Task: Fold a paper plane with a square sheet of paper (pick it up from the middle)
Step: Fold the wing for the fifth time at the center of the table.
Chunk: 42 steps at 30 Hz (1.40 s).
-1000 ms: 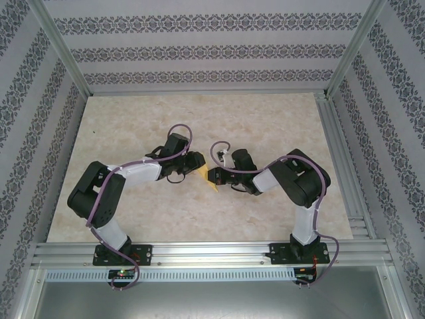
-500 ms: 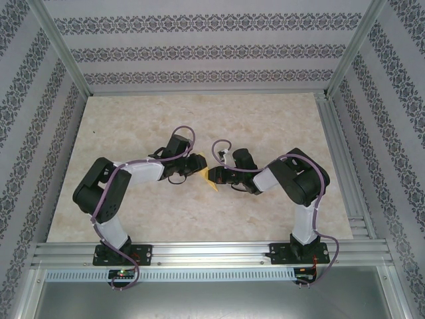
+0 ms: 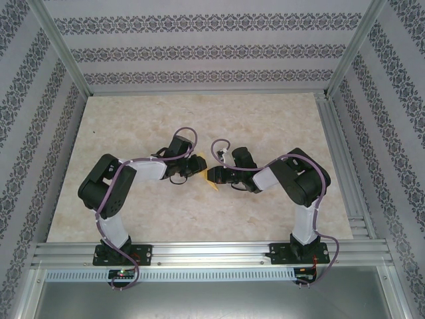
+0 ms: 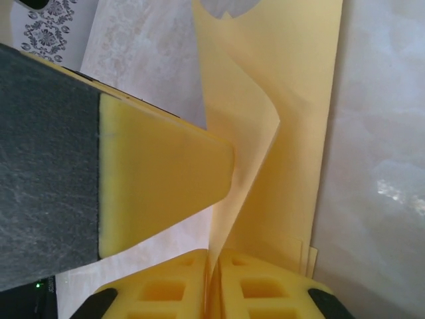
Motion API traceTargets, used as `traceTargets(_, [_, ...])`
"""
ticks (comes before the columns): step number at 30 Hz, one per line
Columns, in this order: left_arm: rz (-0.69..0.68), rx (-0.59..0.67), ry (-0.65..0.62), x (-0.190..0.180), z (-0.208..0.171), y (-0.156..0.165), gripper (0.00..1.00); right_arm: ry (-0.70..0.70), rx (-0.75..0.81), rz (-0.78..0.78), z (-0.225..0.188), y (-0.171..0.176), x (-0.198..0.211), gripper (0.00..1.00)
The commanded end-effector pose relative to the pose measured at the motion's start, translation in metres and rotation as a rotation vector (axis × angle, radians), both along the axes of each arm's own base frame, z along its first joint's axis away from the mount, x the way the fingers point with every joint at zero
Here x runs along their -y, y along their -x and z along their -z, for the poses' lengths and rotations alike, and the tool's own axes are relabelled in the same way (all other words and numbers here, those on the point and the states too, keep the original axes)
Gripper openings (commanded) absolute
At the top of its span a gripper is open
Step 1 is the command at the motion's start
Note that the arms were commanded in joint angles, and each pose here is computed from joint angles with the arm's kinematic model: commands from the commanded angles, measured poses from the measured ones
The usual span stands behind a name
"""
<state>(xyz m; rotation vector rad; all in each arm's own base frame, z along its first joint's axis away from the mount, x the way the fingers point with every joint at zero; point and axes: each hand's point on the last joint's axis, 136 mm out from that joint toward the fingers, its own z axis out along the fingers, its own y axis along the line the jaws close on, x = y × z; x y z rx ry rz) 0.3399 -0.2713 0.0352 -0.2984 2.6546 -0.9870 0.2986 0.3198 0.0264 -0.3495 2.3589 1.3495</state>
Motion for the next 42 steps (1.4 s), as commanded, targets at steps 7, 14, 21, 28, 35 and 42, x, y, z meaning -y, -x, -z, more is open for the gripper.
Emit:
traceTargets(7, [0.019, 0.034, -0.023, 0.003, 0.004, -0.007, 0.29, 0.028, -0.062, -0.009, -0.002, 0.007, 0.006, 0.22])
traceTargets(14, [0.03, 0.041, -0.012, 0.006, 0.001, -0.007, 0.29, 0.051, -0.061, -0.031, -0.02, 0.012, 0.009, 0.26])
traceTargets(21, [0.042, 0.046, 0.001, 0.008, -0.002, -0.007, 0.29, 0.092, -0.072, -0.044, -0.021, 0.018, 0.015, 0.23])
traceTargets(28, [0.054, 0.062, 0.016, 0.011, -0.01, -0.009, 0.3, 0.124, -0.102, -0.04, -0.011, 0.022, 0.018, 0.15])
traceTargets(35, [0.078, 0.11, 0.053, 0.017, -0.025, -0.012, 0.36, 0.165, -0.149, -0.004, 0.01, 0.025, 0.027, 0.09])
traceTargets(42, [0.117, 0.165, 0.09, 0.024, -0.04, -0.013, 0.43, 0.153, -0.203, 0.076, 0.021, 0.02, 0.035, 0.01])
